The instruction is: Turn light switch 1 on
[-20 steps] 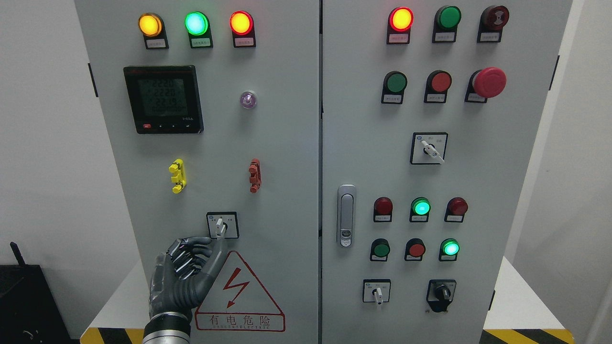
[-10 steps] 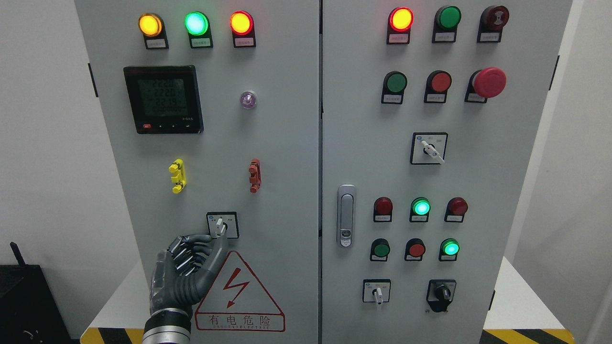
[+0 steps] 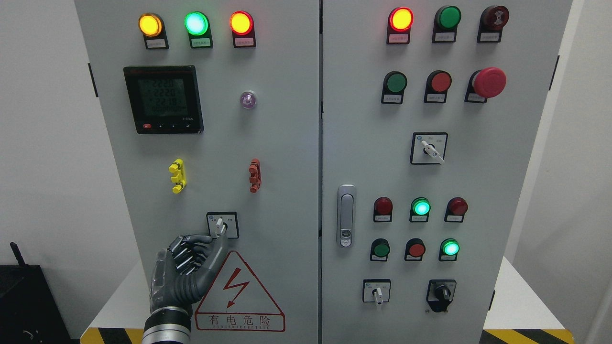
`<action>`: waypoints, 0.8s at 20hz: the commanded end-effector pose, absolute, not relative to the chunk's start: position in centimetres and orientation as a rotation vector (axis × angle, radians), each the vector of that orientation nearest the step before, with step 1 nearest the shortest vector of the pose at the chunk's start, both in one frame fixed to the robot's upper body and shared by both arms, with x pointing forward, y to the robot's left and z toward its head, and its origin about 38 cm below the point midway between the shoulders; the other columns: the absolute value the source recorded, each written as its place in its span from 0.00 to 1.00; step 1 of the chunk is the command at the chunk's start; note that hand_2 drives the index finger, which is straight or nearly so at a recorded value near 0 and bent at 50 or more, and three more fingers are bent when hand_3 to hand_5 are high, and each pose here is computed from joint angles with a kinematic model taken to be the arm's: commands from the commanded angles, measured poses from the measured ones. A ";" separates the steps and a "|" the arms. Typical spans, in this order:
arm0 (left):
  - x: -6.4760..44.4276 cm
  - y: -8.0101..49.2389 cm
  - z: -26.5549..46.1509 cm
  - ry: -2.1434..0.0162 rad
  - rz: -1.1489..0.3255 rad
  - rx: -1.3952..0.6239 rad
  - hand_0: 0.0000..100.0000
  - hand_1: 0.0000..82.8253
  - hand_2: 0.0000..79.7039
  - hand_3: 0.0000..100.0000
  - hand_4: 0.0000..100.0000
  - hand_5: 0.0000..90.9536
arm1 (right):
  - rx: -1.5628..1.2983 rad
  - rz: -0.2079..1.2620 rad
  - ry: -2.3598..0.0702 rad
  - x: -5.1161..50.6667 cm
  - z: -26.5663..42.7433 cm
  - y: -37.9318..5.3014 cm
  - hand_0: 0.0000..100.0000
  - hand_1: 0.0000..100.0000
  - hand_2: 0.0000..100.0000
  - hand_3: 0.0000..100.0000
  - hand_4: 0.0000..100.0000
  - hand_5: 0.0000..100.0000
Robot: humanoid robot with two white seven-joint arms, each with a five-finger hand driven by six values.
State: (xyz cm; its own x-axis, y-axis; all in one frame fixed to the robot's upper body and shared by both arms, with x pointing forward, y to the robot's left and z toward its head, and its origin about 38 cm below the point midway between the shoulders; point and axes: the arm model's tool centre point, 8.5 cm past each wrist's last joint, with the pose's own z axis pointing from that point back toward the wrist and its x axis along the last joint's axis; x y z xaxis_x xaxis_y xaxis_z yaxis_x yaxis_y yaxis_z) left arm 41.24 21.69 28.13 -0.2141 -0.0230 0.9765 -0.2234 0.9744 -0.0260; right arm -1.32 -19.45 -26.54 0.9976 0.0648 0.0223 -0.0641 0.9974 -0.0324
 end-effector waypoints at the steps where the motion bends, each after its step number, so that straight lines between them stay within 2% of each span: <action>1: 41.2 21.4 28.2 -1.782 0.173 0.201 0.16 0.90 0.68 0.81 0.86 0.87 | -0.031 0.040 -0.021 -1.3 -26.5 -19.4 0.00 0.00 0.00 0.00 0.00 0.00; 16: 41.5 21.1 28.5 -1.768 0.163 0.198 0.18 0.90 0.69 0.82 0.87 0.88 | -0.031 0.040 -0.021 -1.3 -26.5 -19.4 0.00 0.00 0.00 0.00 0.00 0.00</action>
